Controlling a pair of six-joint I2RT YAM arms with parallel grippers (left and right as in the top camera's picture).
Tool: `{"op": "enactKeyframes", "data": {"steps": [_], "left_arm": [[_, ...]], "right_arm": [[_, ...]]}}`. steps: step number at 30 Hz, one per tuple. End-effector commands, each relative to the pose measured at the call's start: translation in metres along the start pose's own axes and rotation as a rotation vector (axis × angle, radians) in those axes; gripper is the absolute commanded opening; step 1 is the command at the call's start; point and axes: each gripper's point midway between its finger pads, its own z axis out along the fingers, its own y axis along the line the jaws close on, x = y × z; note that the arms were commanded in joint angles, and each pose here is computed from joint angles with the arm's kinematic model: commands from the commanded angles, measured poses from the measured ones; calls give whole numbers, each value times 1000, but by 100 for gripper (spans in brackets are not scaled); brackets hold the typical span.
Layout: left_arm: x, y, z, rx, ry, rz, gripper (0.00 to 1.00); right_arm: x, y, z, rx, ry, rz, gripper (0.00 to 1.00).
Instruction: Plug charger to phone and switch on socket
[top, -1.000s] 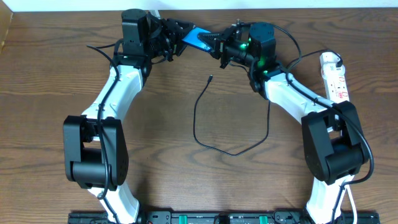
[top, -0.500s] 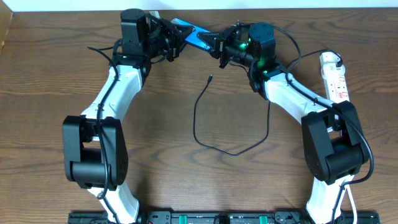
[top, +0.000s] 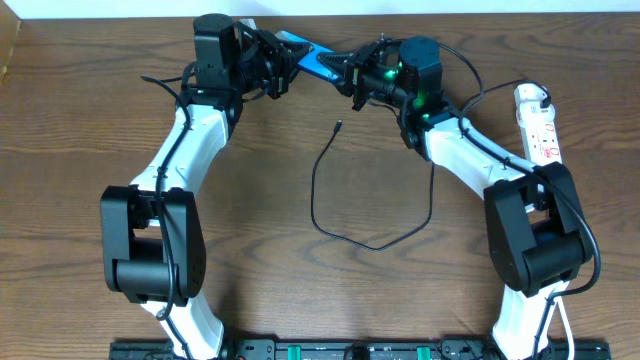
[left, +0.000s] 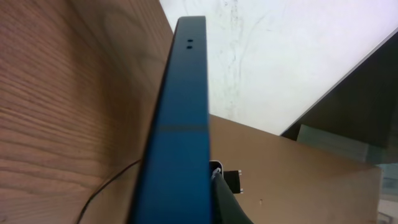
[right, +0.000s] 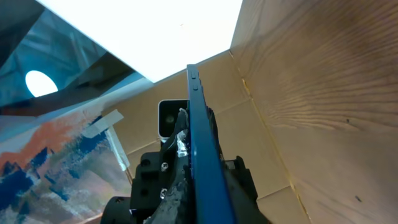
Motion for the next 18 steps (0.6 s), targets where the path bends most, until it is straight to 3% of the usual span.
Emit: {"op": "enactKeyframes", "data": {"steps": [1,8,18], "left_arm": [[7,-12,-3,20,13,74,7],[6,-10,-3,15,14,183,7],[-1,22,-18,-80,45,253,7]], "right_arm": [[10,11,3,-20,27,-59,19],[9,9,2,-11,22,-96,50],[-32,-20,-19,123,-52,-305,66]]}}
